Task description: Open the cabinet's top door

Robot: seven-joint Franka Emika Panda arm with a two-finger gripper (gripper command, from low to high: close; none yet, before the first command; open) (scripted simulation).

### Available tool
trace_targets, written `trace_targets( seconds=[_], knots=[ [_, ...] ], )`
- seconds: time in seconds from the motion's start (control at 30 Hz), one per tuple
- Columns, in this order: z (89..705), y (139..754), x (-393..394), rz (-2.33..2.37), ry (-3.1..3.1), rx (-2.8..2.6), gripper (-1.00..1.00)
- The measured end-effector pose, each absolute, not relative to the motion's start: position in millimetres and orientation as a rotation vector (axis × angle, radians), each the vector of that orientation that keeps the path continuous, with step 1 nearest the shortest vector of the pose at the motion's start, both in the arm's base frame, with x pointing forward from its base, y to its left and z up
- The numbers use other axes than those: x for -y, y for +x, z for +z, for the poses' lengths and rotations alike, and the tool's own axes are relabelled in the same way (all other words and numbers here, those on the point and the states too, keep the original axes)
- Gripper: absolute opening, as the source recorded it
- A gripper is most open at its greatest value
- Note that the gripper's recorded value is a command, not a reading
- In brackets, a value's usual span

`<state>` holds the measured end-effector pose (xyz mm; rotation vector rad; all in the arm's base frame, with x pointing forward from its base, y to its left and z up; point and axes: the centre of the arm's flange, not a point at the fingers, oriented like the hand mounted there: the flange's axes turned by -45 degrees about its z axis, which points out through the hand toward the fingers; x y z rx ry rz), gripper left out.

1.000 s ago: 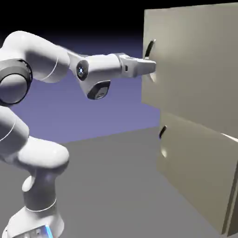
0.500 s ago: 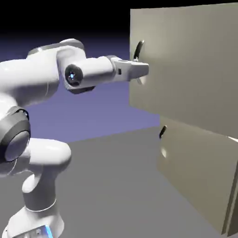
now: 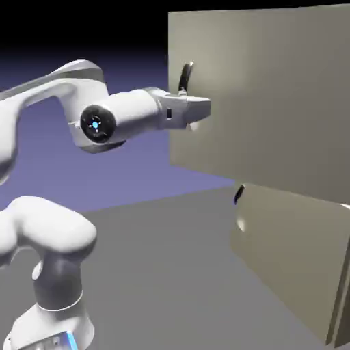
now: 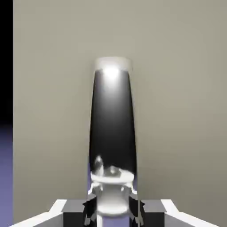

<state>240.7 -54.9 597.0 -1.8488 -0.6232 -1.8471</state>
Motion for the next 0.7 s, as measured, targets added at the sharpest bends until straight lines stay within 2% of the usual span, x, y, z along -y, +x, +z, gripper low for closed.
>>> trace_targets(
  seconds=[0.7],
  knots=[
    [597.1,177.5,214.5,-1.582,-1.582,0.916,-1.00]
  ],
)
